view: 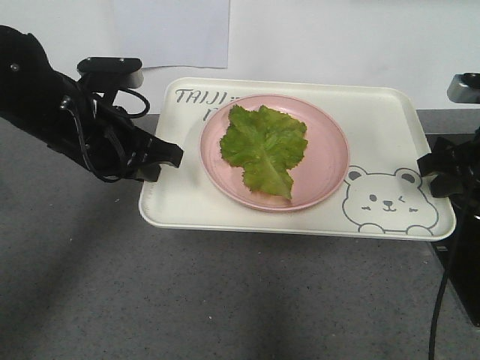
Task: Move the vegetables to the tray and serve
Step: 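Hold the tray level with both grippers above the counter top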
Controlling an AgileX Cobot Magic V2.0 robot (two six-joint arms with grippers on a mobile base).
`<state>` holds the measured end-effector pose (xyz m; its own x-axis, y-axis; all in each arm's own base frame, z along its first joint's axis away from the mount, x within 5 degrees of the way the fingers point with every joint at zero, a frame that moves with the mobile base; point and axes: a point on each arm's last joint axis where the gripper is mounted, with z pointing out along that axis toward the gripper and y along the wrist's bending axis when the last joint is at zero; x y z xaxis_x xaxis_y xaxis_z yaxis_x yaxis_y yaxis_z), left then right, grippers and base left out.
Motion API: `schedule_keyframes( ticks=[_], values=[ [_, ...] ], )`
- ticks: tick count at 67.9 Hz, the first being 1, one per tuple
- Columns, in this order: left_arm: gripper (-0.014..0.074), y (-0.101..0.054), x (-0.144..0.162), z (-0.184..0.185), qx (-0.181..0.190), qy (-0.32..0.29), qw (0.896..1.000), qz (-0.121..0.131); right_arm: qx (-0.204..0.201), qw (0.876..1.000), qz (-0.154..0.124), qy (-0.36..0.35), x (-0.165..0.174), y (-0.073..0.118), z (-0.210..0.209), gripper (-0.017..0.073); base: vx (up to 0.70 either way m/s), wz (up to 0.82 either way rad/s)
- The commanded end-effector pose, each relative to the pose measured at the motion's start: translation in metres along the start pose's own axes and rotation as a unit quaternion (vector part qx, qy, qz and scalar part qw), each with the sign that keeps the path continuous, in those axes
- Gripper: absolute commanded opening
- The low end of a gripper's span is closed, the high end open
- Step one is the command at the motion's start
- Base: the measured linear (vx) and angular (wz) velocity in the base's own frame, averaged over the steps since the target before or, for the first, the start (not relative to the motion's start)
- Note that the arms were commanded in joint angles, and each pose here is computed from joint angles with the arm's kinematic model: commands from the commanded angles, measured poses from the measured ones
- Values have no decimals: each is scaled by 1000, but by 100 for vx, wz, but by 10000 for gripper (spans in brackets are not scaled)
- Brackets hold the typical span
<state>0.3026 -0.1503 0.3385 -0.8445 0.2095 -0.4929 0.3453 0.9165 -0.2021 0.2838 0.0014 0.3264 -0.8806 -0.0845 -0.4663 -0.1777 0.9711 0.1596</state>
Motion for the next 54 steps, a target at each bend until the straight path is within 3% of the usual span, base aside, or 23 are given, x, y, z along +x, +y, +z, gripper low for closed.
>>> schedule_keyframes(
  ticks=[1,54],
  values=[
    [-6,-23,-12,-26,73,-83,994,-13,-63,997,0,-51,-8,21,-21,-6,0,0],
    [-6,-23,-12,-26,73,-83,994,-13,-63,997,0,-51,-8,21,-21,-6,0,0]
  ],
)
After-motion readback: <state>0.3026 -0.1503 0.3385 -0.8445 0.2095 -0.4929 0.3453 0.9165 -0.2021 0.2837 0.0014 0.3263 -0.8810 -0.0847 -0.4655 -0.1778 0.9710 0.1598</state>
